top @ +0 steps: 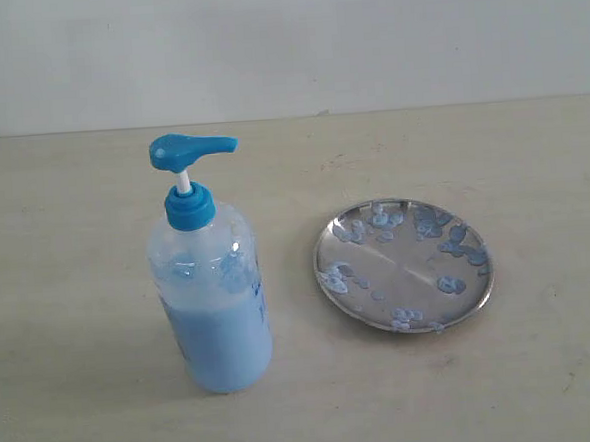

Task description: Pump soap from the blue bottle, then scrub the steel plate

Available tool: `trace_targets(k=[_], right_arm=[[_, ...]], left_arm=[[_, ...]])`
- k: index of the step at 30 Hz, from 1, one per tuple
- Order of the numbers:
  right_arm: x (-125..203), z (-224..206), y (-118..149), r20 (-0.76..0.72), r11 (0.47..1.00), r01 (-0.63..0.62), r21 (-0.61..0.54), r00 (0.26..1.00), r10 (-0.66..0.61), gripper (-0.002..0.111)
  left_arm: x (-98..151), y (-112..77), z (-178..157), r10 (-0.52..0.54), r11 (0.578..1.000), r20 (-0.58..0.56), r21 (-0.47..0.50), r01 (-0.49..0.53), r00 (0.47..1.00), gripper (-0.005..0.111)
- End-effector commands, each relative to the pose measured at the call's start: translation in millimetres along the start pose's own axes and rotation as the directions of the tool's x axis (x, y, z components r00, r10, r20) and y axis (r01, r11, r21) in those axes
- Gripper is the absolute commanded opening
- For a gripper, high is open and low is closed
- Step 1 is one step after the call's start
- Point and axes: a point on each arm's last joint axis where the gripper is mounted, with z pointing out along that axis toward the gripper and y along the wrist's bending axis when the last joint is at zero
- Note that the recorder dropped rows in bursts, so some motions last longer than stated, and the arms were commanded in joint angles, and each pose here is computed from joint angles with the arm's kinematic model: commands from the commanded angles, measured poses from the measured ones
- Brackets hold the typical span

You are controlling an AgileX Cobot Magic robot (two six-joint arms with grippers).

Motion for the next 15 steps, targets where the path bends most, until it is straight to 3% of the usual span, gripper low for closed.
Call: trace_targets(k=[1, 15], right_arm=[[-1.8, -0.6, -0.2, 0.016, 1.0, 0.006, 0.006, 1.0, -0.006, 0.001], [-1.8, -0.6, -0.2, 0.016, 1.0, 0.006, 0.006, 1.0, -0.006, 0.001]], left_arm=[[3.4, -2.6, -0.5, -0.227, 0.974, -0.046, 0.019, 0.228, 0.973, 0.004], [2.6, -2.9, -0.5, -0.242, 0.97, -0.038, 0.023, 0.243, 0.969, 0.004]])
